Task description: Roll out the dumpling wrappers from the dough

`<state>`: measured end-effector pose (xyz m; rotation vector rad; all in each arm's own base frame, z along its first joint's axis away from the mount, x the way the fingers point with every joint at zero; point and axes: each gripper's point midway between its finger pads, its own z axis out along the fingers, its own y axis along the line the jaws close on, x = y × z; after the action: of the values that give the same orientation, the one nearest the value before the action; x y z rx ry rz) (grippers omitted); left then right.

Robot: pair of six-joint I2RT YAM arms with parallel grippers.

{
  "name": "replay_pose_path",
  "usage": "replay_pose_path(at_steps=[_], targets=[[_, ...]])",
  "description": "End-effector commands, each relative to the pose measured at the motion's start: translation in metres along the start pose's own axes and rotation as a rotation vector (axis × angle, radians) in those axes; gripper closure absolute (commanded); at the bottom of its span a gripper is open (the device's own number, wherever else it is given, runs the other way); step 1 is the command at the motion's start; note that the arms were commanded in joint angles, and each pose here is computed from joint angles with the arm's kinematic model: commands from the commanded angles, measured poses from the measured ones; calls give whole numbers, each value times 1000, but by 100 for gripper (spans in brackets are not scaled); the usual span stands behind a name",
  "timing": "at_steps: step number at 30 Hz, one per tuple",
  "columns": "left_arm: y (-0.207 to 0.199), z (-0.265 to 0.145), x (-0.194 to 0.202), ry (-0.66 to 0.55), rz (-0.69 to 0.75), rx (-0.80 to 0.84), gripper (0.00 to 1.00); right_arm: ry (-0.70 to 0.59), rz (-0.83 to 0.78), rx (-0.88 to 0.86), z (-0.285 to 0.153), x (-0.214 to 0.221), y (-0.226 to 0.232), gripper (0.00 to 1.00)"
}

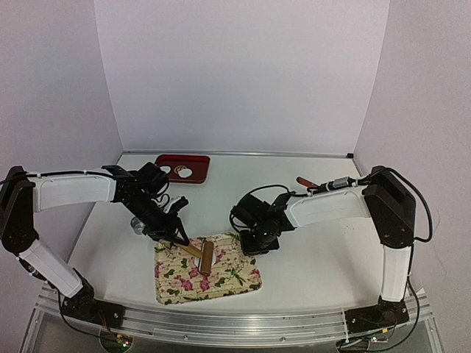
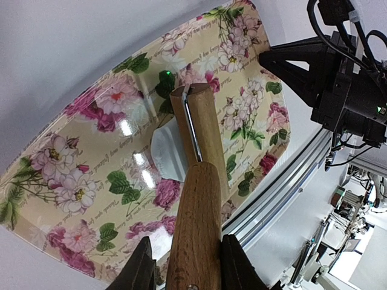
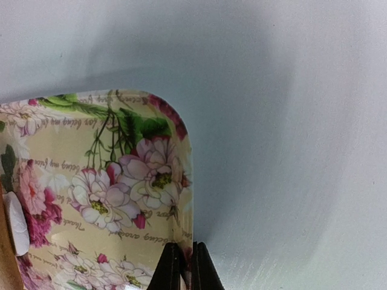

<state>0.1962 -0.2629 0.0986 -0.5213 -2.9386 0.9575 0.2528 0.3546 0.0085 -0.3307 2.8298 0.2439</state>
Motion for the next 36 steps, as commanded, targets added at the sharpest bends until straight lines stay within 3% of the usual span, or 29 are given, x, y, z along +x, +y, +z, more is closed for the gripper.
replay_pose_path(at_steps=[1, 22, 36], targets=[[72, 2, 63, 194, -145, -298, 100, 1, -33, 99, 0, -1, -18, 100], [77, -12, 80, 185, -181, -313, 100, 1, -34, 101, -1, -2, -18, 100], [65, 15, 45, 165, -147, -227, 100, -6, -28, 107, -3, -2, -20, 100]])
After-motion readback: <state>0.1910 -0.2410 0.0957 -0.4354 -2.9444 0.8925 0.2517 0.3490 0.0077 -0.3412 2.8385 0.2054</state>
